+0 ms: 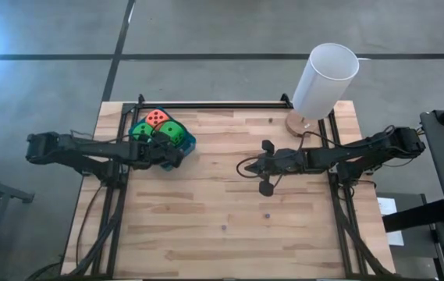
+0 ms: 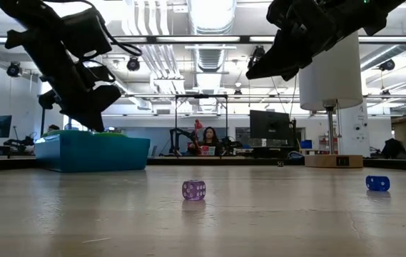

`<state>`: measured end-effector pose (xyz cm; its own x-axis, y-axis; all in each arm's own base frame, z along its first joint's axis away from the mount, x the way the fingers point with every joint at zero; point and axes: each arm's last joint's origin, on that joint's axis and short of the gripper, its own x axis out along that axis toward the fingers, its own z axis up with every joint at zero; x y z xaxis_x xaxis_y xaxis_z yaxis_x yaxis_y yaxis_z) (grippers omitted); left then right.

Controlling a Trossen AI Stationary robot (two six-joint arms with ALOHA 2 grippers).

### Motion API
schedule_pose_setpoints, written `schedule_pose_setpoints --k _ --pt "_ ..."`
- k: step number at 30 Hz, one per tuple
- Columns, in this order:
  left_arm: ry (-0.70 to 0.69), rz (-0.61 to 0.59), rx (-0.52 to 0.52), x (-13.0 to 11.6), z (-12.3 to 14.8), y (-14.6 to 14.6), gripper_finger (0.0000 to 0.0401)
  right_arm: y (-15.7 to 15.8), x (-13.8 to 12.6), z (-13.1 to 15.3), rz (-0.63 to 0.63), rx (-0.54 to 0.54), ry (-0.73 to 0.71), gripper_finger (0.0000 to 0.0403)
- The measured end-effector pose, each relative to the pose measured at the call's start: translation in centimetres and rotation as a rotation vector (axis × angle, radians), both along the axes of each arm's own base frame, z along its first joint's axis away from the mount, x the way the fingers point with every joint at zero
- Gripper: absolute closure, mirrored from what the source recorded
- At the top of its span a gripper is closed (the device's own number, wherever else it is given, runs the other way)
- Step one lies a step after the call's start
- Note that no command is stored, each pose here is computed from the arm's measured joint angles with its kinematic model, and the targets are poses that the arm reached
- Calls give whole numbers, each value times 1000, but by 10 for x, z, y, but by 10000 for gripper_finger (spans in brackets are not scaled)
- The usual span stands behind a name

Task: Pick & Place Dice
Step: Put the small yellow dice into the blue bin

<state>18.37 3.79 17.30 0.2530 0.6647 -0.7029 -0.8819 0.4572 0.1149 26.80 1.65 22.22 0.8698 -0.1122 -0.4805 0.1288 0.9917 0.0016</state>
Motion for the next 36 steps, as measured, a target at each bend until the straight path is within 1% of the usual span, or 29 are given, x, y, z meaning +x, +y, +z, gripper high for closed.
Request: schedule_pose_setpoints --k 4,19,26,33,36 --pt "0 0 0 0 0 0 308 0 0 0 1 -1 0 394" --pt "-5 4 -1 0 0 0 304 0 0 0 0 -2 0 394" --pt "-17 4 -29 0 0 -1 304 0 0 0 0 -2 0 394" --pt "-17 5 -29 0 0 -1 323 0 0 0 0 -2 0 394" --pt "-29 11 -44 0 -1 -1 324 0 0 0 0 -1 0 394"
